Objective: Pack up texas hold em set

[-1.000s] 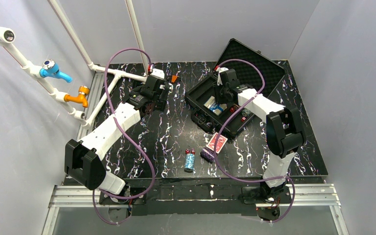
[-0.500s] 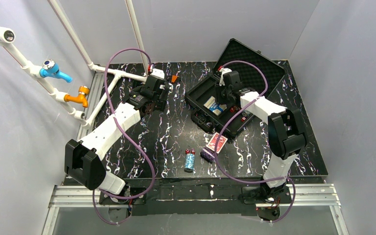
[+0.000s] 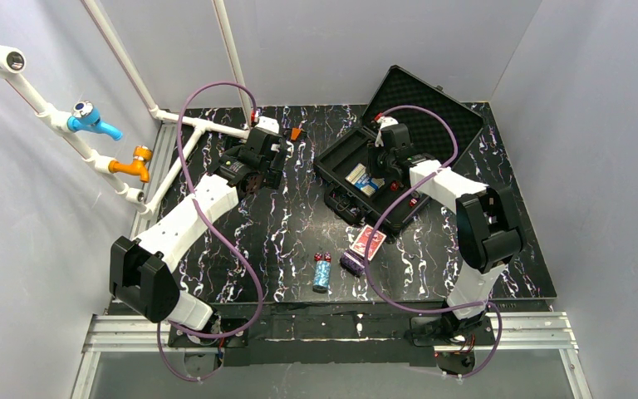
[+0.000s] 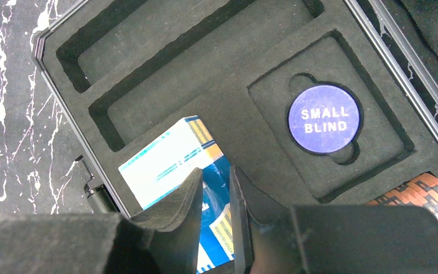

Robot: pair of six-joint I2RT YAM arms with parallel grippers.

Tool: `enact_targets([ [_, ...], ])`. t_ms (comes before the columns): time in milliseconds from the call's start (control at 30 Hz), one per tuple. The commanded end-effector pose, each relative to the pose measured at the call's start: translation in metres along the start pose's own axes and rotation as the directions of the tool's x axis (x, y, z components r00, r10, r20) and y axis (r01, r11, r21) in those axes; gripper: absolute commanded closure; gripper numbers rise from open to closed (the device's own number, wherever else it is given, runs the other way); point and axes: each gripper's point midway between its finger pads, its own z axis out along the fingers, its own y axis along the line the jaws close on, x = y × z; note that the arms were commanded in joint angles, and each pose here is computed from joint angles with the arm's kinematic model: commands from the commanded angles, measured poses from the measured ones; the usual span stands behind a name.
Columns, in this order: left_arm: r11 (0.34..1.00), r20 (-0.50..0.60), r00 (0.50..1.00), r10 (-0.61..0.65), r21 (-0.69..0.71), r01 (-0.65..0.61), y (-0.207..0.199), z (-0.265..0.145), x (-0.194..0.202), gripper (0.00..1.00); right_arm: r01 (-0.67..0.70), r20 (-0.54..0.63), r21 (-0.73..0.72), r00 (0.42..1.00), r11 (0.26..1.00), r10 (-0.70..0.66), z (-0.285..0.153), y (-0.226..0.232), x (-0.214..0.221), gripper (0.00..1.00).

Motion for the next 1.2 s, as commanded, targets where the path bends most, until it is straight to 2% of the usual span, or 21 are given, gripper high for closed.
enact_targets([
  [0,1.000,0.025,1.000,-0.014,-0.010,0.014,0.009,-0.009,-0.006,0.02,0.000,-0.235,0.085,0.972,0.996,0.020,0.012,-0.021,0.084,0.69],
  [533,1.000,0.020,1.000,-0.012,-0.004,0.012,0.007,-0.008,-0.005,0.02,-0.001,-0.278,0.250,0.958,0.968,0.073,0.017,-0.059,0.114,0.73],
  [800,1.000,0.014,1.000,-0.011,0.003,0.011,0.005,-0.007,-0.004,0.02,0.031,-0.309,0.288,0.949,0.957,0.062,0.019,-0.074,0.134,0.73],
  [1000,1.000,0.004,1.000,-0.009,0.009,0.009,0.002,-0.004,-0.003,0.02,0.038,-0.306,0.289,0.950,0.957,0.054,0.015,-0.083,0.128,0.72],
  [1100,1.000,0.000,1.000,-0.007,0.012,0.007,0.001,-0.003,-0.002,0.02,0.061,-0.290,0.216,0.957,0.974,0.004,0.011,-0.070,0.111,0.66],
  [1167,1.000,-0.001,1.000,-0.007,0.012,0.007,0.001,-0.003,-0.002,0.02,0.088,-0.256,0.175,0.966,0.981,-0.041,0.005,-0.061,0.091,0.54],
])
